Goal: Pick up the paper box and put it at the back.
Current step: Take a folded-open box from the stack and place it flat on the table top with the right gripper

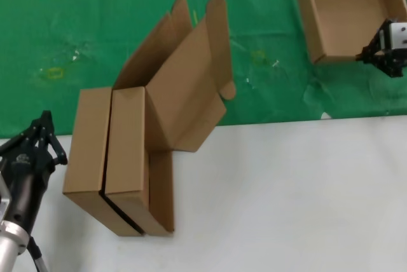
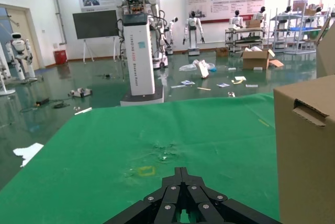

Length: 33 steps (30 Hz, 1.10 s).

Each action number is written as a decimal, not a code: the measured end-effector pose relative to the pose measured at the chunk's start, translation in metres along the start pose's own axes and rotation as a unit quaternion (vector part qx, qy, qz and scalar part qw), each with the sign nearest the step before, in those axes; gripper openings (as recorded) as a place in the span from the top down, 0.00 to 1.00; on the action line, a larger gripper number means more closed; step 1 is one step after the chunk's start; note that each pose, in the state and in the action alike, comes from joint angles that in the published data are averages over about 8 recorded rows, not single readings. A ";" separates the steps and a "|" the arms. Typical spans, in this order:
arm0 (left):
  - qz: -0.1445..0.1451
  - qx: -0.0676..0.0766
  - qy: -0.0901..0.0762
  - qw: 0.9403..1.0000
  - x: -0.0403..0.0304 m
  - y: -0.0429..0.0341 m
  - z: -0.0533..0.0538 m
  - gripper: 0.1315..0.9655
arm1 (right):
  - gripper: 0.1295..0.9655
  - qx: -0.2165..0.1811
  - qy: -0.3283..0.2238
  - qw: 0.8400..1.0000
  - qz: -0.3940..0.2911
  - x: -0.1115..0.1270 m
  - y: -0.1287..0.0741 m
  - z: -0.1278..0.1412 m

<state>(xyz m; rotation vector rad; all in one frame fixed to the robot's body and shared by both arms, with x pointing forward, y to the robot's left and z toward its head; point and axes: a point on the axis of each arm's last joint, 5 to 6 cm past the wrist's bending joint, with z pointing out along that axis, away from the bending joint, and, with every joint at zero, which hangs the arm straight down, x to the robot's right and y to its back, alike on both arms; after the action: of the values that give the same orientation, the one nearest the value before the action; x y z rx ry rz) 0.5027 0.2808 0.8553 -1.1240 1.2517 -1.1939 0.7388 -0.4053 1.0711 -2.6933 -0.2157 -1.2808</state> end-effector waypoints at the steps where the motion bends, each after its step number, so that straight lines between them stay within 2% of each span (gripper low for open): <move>1: 0.000 0.000 0.000 1.000 0.0000 0.0000 0.000 0.98 | 0.98 -0.007 -0.006 1.000 0.002 0.001 -0.001 0.001; 6: 0.000 0.000 0.000 1.000 0.0000 0.0000 0.000 0.98 | 0.98 -0.029 -0.030 0.999 0.025 0.001 -0.007 0.006; 15: 0.000 0.000 0.000 1.000 0.0000 0.0000 0.000 0.98 | 0.98 -0.035 -0.053 0.997 0.043 -0.006 -0.013 0.015; 33: 0.000 0.000 0.000 1.000 0.0000 0.0000 0.000 0.98 | 0.97 -0.037 -0.036 0.998 0.034 -0.009 -0.017 0.022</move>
<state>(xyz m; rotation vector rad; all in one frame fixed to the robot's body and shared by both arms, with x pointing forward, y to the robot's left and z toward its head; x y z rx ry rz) 0.5027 0.2808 0.8553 -1.1240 1.2517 -1.1939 0.7465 -0.3844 1.0522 -2.7863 -0.0866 -1.1964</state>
